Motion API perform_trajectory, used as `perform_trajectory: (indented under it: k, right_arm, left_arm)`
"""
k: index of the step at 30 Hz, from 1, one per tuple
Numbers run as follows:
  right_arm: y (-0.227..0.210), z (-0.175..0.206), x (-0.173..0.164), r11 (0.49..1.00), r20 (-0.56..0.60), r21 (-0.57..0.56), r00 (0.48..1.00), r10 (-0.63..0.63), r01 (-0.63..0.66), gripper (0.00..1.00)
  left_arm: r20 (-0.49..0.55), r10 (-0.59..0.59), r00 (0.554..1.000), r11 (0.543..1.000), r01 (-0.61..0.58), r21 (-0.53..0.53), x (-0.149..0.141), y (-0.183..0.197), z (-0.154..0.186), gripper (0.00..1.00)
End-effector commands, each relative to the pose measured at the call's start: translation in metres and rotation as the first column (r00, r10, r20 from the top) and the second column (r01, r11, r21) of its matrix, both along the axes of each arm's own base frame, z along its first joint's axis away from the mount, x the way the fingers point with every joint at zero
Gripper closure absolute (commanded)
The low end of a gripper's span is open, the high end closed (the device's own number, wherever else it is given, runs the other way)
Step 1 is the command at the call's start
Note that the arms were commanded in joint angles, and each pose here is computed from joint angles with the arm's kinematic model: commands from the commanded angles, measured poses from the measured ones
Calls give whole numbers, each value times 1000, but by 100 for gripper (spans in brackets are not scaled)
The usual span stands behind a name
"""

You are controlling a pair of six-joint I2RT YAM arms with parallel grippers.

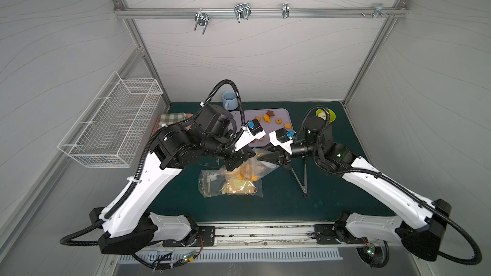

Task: Put the cookies into a resealable bag to prevent moisture
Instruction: Close the ziploc bag.

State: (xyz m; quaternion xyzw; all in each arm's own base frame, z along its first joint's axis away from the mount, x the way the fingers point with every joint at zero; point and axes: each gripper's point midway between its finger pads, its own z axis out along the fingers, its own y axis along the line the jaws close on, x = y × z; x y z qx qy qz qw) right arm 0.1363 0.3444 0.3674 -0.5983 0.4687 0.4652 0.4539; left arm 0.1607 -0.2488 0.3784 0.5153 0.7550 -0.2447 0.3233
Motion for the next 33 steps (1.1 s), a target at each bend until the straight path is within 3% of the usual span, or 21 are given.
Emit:
perform_trajectory:
  k: [1, 10, 12, 14, 19, 21, 22, 23, 24, 28, 29, 30, 32, 33]
  right_arm:
    - [-1, 9, -3, 999, 63, 34, 998, -2, 0, 76]
    - [0, 9, -5, 999, 126, 27, 991, -50, 47, 76]
    - [0, 10, -6, 998, 136, 33, 989, -55, 51, 81]
    - [-1, 10, -7, 998, 136, 35, 989, -56, 52, 100]
    - [-2, 11, -8, 998, 128, 38, 990, -57, 52, 100]
    - [-2, 11, -8, 998, 131, 39, 990, -56, 51, 77]
    - [-2, 10, -7, 998, 132, 39, 989, -60, 55, 76]
    - [-2, 9, -6, 997, 133, 38, 989, -66, 61, 81]
    - [-2, 9, -5, 997, 131, 37, 989, -72, 68, 100]
    - [-2, 6, -5, 997, 119, 21, 990, -73, 71, 100]
    - [-2, 5, -5, 997, 122, 21, 990, -70, 68, 82]
    - [-2, 5, -4, 997, 122, 23, 990, -74, 72, 77]
    - [-2, 4, -3, 997, 117, 21, 990, -81, 79, 100]
    - [-2, 4, -5, 997, 114, 18, 991, -75, 74, 100]
  left_arm:
    - [50, -25, 998, 998, 27, -59, -1, -5, 18, 100]
    - [43, -21, 999, 998, 23, -63, 0, -6, 17, 100]
    - [40, -22, 999, 998, 24, -63, -1, -7, 17, 100]
    - [40, -22, 999, 998, 25, -63, -1, -7, 17, 100]
    - [43, -21, 999, 998, 23, -59, 0, -6, 17, 100]
    - [45, -22, 999, 998, 24, -60, -1, -5, 17, 100]
    - [45, -21, 999, 998, 24, -58, 0, -6, 17, 100]
    - [45, -21, 999, 998, 23, -59, -1, -5, 17, 100]
    - [46, -21, 999, 998, 24, -60, -1, -5, 17, 100]
    - [50, -22, 999, 998, 25, -64, -2, -4, 19, 100]
    - [50, -21, 999, 998, 24, -63, -2, -4, 19, 100]
    - [50, -20, 999, 998, 24, -64, -2, -4, 19, 100]
    - [53, -20, 998, 998, 23, -65, -2, -3, 19, 100]
    - [52, -19, 998, 998, 22, -65, -2, -4, 19, 100]
